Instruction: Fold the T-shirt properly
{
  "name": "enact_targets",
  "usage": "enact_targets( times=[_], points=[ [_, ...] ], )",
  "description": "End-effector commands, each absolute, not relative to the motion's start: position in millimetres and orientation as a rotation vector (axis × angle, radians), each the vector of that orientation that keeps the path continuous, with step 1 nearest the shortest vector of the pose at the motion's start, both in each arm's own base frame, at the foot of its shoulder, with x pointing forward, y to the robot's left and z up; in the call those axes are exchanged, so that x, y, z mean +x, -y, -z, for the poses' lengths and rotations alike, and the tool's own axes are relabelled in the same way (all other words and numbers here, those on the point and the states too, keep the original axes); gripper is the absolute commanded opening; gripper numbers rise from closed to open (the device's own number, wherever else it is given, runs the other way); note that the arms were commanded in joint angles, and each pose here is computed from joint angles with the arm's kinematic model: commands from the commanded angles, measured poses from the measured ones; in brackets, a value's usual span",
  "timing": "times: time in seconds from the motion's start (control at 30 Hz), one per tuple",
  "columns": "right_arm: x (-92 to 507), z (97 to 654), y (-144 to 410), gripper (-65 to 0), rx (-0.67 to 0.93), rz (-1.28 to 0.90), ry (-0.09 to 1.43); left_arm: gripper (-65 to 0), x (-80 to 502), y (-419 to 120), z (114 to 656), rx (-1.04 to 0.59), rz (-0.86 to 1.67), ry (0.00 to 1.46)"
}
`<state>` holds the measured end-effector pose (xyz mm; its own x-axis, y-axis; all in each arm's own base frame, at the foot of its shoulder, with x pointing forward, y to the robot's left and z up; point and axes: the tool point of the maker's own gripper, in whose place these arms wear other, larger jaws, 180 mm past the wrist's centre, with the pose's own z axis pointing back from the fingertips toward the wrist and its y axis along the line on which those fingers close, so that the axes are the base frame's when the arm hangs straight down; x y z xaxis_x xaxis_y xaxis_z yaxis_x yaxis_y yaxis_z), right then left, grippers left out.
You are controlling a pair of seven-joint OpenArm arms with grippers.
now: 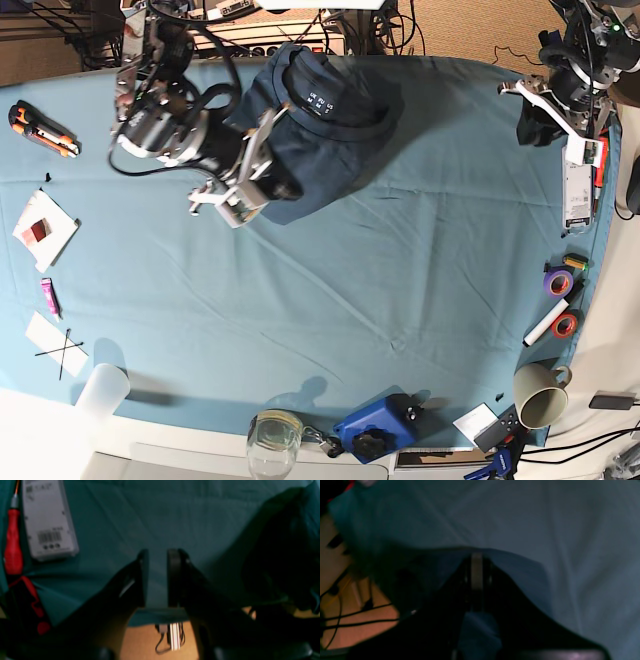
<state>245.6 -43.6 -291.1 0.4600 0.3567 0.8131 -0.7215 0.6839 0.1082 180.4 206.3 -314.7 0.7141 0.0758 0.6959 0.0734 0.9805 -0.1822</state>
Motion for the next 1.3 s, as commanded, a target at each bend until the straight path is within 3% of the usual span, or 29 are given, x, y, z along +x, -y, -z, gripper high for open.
enact_targets(
  times=[0.0, 0.33, 0.6, 0.73, 0.93, 1.27],
  points=[
    [250, 288, 43, -65.0, 0.499, -0.681, 0.88, -53.4, 186, -206, 305, -0.205, 0.01, 0.827],
    [227, 395, 64, -65.0, 0.574, -0.513, 0.542, -53.4, 186, -207, 305, -0.206, 0.007, 0.826],
    [222, 397, 64, -65.0, 0.585, -0.511, 0.493, -53.4, 189, -207, 302, -0.206, 0.004, 0.85],
    [216, 366, 49, -65.0, 0.654, -0.568, 0.514, -53.4, 189, -207, 302, -0.206, 0.004, 0.851],
    [242, 327, 61, -65.0, 0.45, -0.639, 0.695, -53.4, 190, -207, 302, -0.206, 0.004, 0.855],
    [225, 363, 98, -65.0, 0.237, -0.575, 0.585, -53.4, 190, -207, 302, -0.206, 0.004, 0.854]
  ],
)
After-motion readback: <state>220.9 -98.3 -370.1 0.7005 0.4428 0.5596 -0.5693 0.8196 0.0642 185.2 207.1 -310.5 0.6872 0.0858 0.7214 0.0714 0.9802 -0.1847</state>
